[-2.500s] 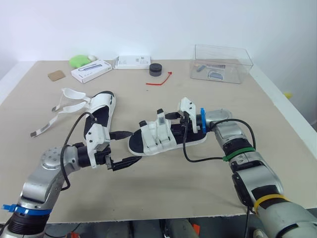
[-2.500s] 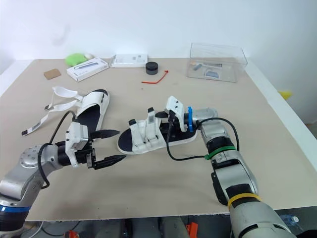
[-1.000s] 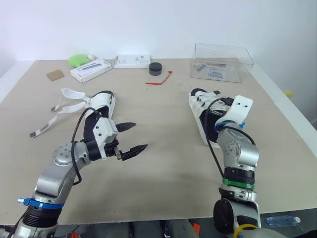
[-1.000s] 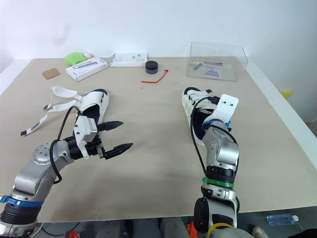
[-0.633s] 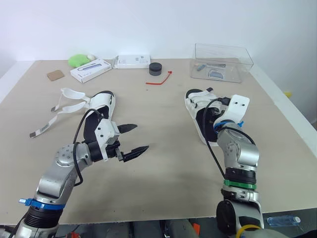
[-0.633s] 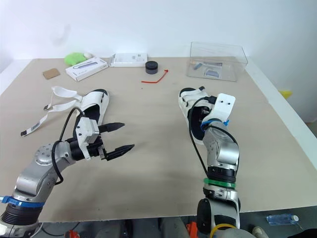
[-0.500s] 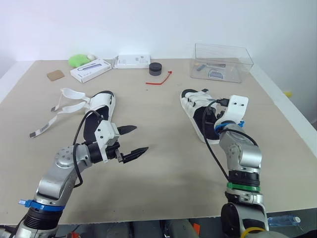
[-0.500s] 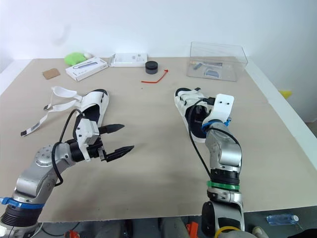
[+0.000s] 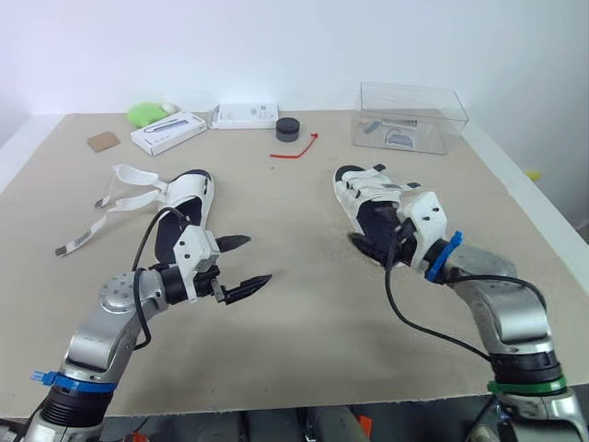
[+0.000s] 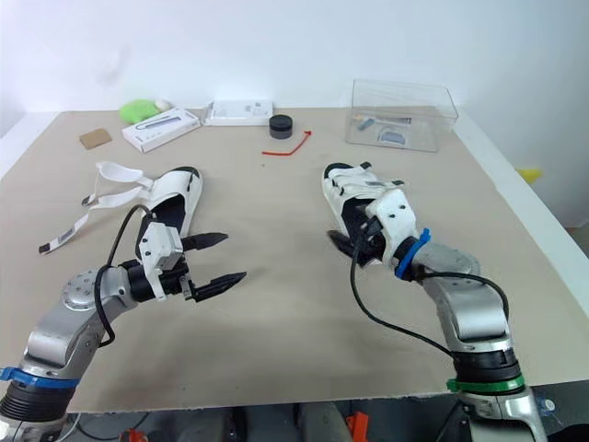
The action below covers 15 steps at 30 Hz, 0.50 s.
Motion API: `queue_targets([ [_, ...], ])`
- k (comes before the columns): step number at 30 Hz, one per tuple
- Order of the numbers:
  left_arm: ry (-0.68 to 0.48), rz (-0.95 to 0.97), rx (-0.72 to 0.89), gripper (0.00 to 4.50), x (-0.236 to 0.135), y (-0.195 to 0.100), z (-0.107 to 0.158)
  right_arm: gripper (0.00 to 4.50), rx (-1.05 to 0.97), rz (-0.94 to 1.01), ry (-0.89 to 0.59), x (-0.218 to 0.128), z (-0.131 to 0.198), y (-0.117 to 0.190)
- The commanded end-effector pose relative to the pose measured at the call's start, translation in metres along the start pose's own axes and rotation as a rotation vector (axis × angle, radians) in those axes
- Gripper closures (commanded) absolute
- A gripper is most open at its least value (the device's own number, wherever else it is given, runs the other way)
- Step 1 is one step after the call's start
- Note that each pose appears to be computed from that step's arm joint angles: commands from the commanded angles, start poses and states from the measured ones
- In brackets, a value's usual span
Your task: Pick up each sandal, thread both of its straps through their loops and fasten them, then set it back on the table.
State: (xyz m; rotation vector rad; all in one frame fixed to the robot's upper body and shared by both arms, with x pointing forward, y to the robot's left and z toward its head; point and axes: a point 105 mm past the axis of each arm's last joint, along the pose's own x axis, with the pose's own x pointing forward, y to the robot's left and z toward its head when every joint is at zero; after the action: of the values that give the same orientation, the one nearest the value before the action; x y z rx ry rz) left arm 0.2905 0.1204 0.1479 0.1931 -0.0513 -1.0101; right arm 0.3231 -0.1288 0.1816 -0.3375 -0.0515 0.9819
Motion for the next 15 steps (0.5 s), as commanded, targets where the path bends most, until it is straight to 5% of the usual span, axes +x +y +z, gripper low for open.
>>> queue_targets([
  [1, 0.001, 0.148, 0.005, 0.00, -0.006, 0.022, 0.003, 0.02, -0.016, 0.299, -0.188, 0.018, 0.044, 0.022],
  [6, 0.000, 0.404, -0.019, 0.00, -0.003, 0.049, 0.005, 0.02, -0.027, 0.497, -0.254, 0.049, 0.057, 0.035],
  [15, 0.059, 0.800, -0.132, 0.00, 0.000, 0.085, 0.003, 0.02, -0.057, 0.482, -0.246, 0.076, 0.047, 0.024],
])
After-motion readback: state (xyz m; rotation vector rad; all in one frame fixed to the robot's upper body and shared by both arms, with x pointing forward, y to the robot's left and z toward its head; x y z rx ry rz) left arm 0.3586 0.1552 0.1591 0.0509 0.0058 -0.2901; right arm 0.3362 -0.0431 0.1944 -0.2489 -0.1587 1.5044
